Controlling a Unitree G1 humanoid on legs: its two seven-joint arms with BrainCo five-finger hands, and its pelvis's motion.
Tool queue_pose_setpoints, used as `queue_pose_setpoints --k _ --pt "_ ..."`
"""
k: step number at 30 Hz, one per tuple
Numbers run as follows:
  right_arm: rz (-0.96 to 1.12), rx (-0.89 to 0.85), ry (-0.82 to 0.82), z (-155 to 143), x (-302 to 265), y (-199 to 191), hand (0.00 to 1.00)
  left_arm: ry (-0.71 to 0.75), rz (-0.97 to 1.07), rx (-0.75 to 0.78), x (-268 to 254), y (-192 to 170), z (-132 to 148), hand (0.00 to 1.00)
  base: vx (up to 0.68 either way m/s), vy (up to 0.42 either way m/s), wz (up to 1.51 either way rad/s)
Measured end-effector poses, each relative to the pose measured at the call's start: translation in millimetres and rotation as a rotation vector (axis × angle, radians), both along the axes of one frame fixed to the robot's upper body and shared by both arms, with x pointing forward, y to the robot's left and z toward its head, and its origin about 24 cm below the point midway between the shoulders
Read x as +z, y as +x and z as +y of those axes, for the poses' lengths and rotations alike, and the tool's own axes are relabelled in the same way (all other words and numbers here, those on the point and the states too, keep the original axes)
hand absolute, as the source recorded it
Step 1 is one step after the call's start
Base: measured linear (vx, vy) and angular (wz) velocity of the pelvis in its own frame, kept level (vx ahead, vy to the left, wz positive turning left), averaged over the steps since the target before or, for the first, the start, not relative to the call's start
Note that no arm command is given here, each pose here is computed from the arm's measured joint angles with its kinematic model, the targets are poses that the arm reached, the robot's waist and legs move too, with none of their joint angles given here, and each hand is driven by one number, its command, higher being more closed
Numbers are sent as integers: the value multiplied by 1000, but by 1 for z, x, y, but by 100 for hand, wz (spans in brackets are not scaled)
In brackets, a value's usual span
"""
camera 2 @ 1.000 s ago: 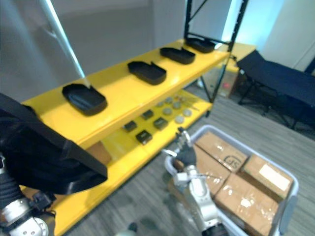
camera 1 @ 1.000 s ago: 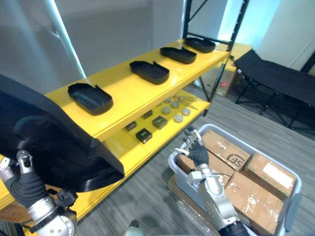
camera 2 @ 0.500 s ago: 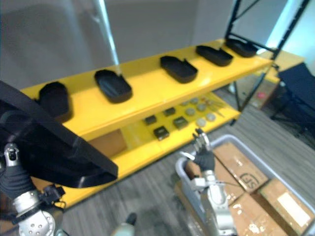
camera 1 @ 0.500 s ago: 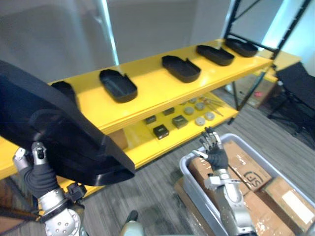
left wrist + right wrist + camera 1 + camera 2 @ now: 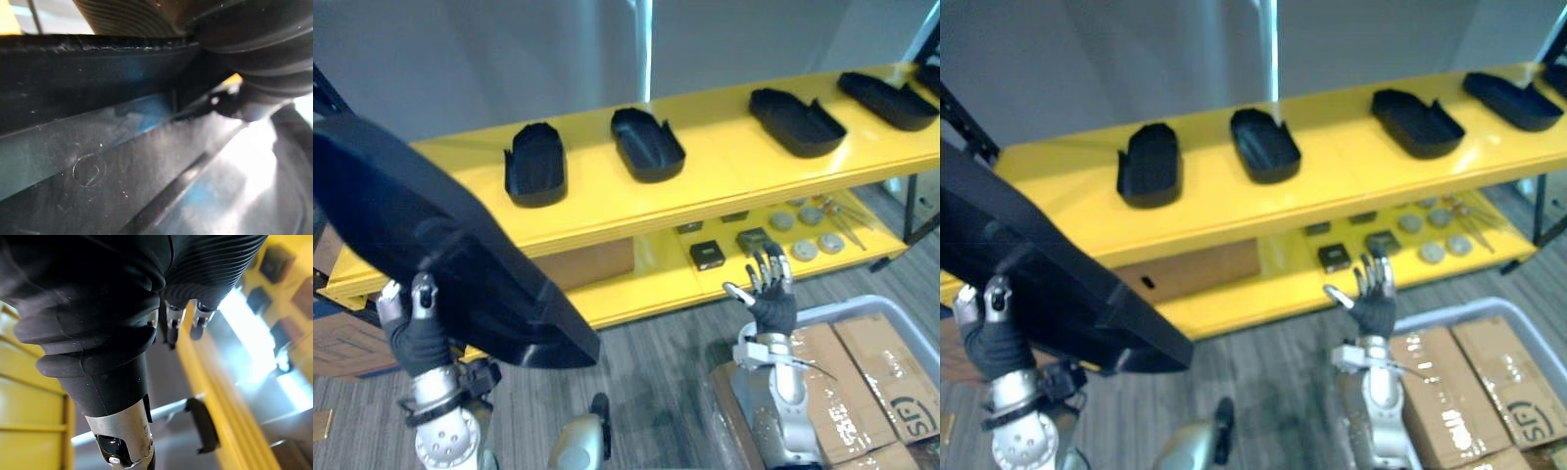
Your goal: Walk over and take plastic housings, then place them on the shelf
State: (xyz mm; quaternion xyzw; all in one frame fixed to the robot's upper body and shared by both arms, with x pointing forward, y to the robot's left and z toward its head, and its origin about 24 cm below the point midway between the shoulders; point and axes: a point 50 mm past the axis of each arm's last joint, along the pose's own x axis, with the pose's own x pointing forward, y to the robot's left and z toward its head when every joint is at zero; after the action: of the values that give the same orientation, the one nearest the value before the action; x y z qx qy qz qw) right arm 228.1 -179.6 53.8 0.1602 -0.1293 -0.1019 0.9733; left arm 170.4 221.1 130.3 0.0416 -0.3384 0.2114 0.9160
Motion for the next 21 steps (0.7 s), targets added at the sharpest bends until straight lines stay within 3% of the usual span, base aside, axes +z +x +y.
queue_pose_setpoints --k 6,14,21 --pt "-54 -22 -19 -6 7 -5 0 71 5 -12 8 10 5 100 214 95 4" --pt "-63 -53 -36 -20 9 -28 0 -8 56 -98 -6 25 -19 100 216 -118 59" --pt "-277 -50 -42 -17 49 -21 0 -15 26 -89 0 17 -33 100 207 -80 45"
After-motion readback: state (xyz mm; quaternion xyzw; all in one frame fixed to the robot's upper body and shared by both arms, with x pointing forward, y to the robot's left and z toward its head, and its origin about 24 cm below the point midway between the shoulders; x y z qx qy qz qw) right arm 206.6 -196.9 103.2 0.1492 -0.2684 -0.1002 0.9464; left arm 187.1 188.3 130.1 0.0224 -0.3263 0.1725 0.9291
